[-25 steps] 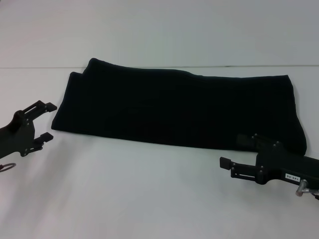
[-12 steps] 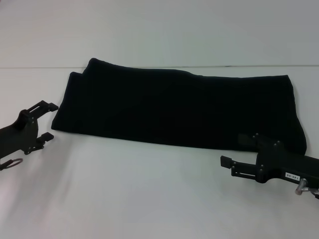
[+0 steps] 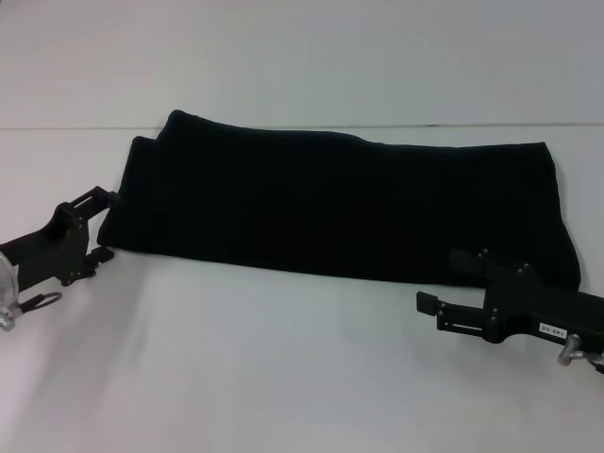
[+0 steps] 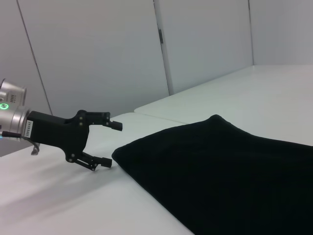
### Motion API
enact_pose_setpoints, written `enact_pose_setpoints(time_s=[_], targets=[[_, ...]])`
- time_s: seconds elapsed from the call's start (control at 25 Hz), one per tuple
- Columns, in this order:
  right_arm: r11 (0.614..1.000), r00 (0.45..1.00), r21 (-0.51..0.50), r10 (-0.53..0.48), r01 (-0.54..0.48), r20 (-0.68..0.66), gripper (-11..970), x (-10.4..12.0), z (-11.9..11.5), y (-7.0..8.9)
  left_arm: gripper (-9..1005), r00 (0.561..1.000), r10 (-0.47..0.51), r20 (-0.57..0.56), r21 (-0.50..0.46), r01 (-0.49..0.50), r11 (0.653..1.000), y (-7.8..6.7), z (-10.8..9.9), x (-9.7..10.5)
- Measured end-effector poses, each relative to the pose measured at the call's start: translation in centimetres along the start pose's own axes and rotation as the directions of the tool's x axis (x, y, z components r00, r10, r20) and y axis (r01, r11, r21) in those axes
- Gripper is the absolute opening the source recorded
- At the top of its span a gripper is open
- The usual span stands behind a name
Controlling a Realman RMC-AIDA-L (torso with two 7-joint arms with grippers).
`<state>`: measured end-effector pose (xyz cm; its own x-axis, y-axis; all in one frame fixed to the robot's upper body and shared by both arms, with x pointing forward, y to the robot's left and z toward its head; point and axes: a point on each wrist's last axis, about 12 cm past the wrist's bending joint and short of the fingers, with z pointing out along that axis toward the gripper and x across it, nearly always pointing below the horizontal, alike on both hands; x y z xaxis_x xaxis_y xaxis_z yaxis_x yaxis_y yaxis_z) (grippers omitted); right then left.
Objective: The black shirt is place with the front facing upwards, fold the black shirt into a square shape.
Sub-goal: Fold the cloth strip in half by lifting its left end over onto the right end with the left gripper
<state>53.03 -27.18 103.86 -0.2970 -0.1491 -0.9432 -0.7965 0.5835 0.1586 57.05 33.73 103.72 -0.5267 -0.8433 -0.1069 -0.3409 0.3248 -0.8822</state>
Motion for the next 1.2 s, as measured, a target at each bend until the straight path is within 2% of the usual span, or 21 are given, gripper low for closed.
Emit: enact_pose_setpoints(time_s=[0.6, 0.84, 1.0, 1.2], targets=[[1.0, 1.0, -0.004, -0.003, 0.003, 0.002, 946, -0.1, 0.1, 0.0, 927, 0.997, 0.066, 0.033, -0.026, -0.066, 0.998, -1.1, 1.6, -0.1], [1.0, 1.0, -0.008, 0.003, -0.003, 0.007, 947, -0.3, 0.1, 0.0, 908, 0.984, 0.171, 0.042, -0.027, -0.17, 0.985, -1.6, 2.4, 0.3], [1.0, 1.0, -0.008, 0.007, -0.007, 0.007, 947, -0.3, 0.1, 0.0, 896, 0.98, 0.188, 0.061, -0.043, -0.186, 0.982, -1.4, 2.4, 0.2], [1.0, 1.0, -0.007, 0.008, -0.008, 0.008, 947, -0.3, 0.1, 0.0, 733, 0.973, 0.22, 0.066, -0.056, -0.216, 0.975, -1.3, 2.5, 0.2]])
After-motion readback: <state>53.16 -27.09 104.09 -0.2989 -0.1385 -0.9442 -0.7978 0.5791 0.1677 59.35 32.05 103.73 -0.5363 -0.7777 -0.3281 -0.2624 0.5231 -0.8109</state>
